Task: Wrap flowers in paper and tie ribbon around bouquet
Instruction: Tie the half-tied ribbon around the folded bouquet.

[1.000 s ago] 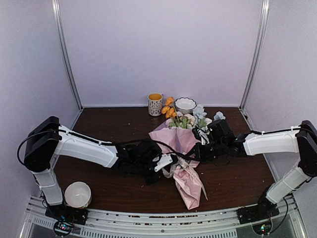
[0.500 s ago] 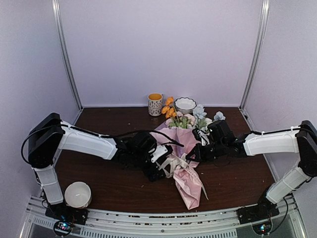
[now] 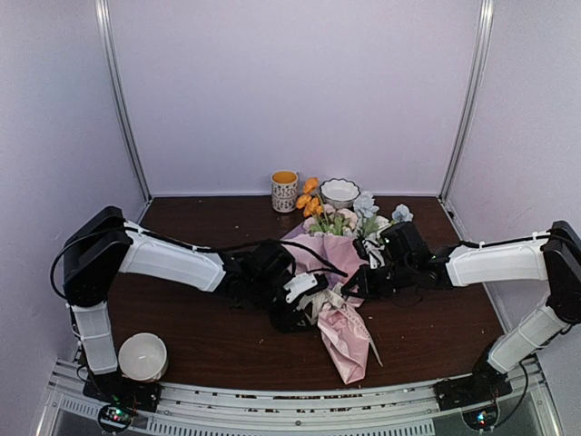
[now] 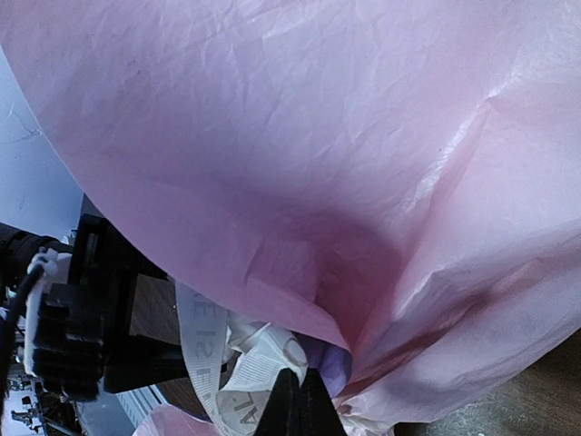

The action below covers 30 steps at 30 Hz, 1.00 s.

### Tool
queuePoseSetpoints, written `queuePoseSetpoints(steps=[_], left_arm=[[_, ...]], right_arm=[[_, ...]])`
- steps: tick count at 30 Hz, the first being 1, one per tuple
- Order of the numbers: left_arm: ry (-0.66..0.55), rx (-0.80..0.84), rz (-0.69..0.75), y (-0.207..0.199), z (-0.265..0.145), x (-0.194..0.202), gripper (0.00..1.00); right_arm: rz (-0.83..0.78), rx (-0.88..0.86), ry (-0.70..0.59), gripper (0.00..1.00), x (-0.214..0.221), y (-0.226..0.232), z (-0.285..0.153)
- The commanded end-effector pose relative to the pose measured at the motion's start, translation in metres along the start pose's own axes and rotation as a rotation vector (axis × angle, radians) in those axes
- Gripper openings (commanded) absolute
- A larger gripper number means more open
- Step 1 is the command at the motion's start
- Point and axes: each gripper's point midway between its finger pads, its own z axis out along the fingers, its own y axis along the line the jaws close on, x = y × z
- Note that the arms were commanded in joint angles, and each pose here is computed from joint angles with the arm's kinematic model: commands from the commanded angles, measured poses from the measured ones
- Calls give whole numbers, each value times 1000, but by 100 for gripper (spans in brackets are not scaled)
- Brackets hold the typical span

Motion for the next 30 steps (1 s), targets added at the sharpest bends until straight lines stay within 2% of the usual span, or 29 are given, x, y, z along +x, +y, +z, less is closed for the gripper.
queuePoseSetpoints(steps=[1,3,8,10,14,19,27,30], left_arm=[[27,9,5,3,12,-3,47],[24,1,2,4,11,-3,39],[25,-20,2,5,2,-1,11],[33,-33,-10,5,-2,1,7],[35,-23,-32,0,-11,3,2],[58,-25,-51,-3,-22,8,1],[244,-83,-83,6,-23,45,0],[267,-108,-84,10,-26,47,0]], right_arm=[[-22,-2,-25,0,-3,2,-5],[-22,-2,-28,0,-3,3,-6],[-3,45,-63,0,-7,-8,-14],[6,53,-73,0,-7,-13,-18],[10,72,-64,0,0,-21,-21],[31,108,-68,0,8,-35,-27],[60,158,-67,0,16,-58,-33],[68,169,-57,0,23,-65,-34]])
